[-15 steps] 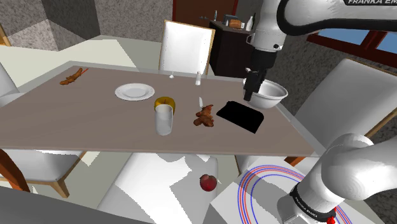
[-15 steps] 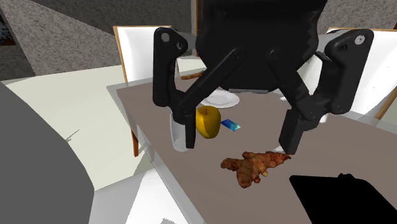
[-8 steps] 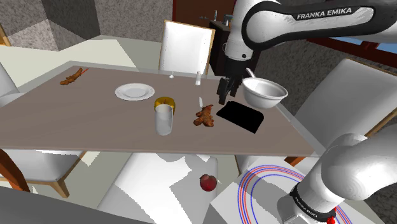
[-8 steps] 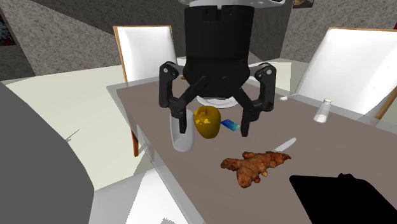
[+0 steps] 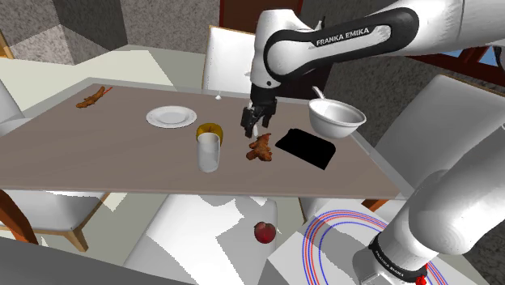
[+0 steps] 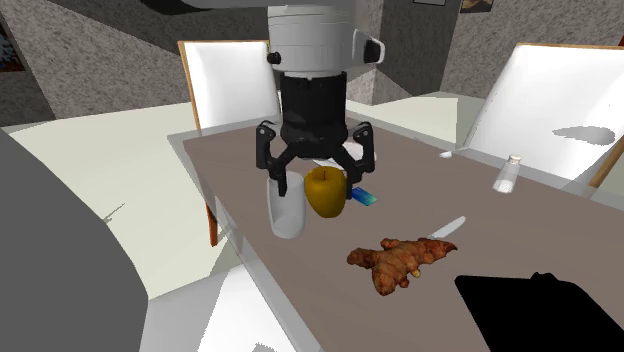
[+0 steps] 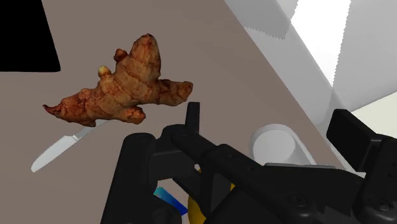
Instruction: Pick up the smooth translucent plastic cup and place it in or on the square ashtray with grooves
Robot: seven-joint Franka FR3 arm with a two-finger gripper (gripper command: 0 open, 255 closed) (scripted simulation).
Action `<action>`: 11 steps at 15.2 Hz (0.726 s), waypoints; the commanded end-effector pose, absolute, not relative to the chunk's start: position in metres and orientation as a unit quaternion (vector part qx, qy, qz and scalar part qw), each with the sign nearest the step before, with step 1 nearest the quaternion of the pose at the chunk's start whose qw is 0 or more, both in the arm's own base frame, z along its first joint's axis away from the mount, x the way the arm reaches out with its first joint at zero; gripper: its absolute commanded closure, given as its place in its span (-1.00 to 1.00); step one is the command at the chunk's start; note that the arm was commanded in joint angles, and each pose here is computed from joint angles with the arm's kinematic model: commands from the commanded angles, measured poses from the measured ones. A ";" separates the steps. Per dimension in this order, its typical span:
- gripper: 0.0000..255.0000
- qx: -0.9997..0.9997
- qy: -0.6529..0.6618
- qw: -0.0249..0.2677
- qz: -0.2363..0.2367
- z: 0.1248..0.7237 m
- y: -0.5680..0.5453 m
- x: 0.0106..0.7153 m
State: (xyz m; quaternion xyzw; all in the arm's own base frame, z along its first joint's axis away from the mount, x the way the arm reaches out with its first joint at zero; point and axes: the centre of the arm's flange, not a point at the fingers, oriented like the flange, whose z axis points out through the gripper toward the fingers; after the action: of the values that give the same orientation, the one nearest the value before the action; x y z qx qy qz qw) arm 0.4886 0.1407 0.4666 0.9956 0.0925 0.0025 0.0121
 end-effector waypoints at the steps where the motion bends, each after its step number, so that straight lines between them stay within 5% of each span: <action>1: -1.00 0.996 0.090 0.013 0.007 0.458 0.154 0.508; 11: -1.00 0.996 0.079 0.020 0.027 0.406 0.210 0.610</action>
State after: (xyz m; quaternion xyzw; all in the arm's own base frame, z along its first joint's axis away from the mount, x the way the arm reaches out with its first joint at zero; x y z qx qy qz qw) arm 0.5981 0.2054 0.4094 0.9963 0.0805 0.0243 0.0196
